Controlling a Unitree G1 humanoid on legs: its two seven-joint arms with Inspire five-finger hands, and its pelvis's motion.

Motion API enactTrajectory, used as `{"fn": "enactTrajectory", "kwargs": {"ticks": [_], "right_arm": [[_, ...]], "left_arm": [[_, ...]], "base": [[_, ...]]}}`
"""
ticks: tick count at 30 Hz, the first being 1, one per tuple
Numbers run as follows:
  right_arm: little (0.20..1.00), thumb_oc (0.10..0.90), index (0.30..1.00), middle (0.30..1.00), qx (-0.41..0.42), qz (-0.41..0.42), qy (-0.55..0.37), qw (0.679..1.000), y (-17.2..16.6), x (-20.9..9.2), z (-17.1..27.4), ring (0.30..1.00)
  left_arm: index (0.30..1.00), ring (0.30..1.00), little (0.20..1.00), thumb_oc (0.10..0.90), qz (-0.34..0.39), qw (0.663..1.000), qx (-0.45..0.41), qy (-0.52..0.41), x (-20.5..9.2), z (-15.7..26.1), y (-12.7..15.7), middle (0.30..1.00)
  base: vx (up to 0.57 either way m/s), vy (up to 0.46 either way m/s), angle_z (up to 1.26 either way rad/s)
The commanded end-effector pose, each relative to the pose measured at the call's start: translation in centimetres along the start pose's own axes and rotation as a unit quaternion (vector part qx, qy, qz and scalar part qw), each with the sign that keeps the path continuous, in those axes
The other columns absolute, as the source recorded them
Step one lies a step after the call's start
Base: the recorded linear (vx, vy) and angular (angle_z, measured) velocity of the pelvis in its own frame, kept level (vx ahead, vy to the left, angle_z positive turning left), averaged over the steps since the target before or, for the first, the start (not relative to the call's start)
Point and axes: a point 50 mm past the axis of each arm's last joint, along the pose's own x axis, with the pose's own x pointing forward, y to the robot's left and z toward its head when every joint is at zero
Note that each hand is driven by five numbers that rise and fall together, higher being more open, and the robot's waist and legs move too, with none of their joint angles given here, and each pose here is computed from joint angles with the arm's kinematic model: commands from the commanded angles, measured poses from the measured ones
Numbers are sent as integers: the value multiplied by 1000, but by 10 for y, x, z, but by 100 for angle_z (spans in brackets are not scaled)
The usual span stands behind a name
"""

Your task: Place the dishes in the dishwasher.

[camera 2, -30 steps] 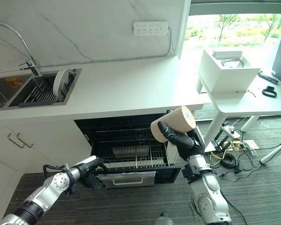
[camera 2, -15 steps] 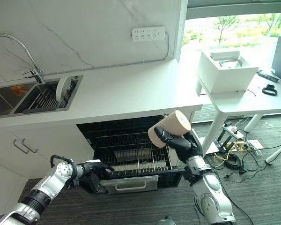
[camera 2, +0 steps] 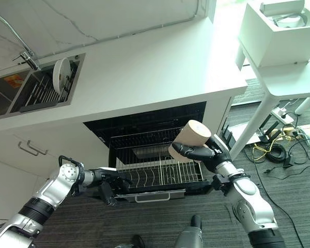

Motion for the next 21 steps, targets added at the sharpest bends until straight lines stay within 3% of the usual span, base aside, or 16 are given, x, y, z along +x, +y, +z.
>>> {"fn": "enactTrajectory", "kwargs": {"ticks": [1,5,6,7,10,14,21], "right_arm": [[300,400,300,300,-89,50,-157,982,14,16,87,300],[300,400,300,300,-124,25,-155,980,8,26,105,300],[300,400,300,300,-143,12,-152,978,4,33,112,300],[300,400,300,300,-159,-15,-149,976,-2,39,116,300],[300,400,300,300,-168,-37,-141,975,-6,42,117,300],[300,400,300,300,-184,-81,-127,971,-19,47,126,300],[300,400,300,300,-185,-137,-60,971,-47,55,131,300]], "left_arm": [[900,900,900,800,-197,977,-82,-1,34,-33,-99,900],[900,900,900,800,-93,986,-116,-69,19,-12,-61,900],[900,900,900,800,-15,986,-126,-109,7,-2,-34,900],[900,900,900,800,137,961,-148,-189,-23,10,11,900],[900,900,900,800,242,926,-160,-244,-44,14,33,900],[900,900,900,800,302,895,-164,-285,-56,20,41,900],[900,900,900,800,300,893,-156,-296,-60,27,42,900]], "base": [[-133,-1,5],[-173,-31,10],[-245,-207,14],[-192,-210,20],[-47,-154,25],[-21,-108,10],[-1,-64,2]]}}
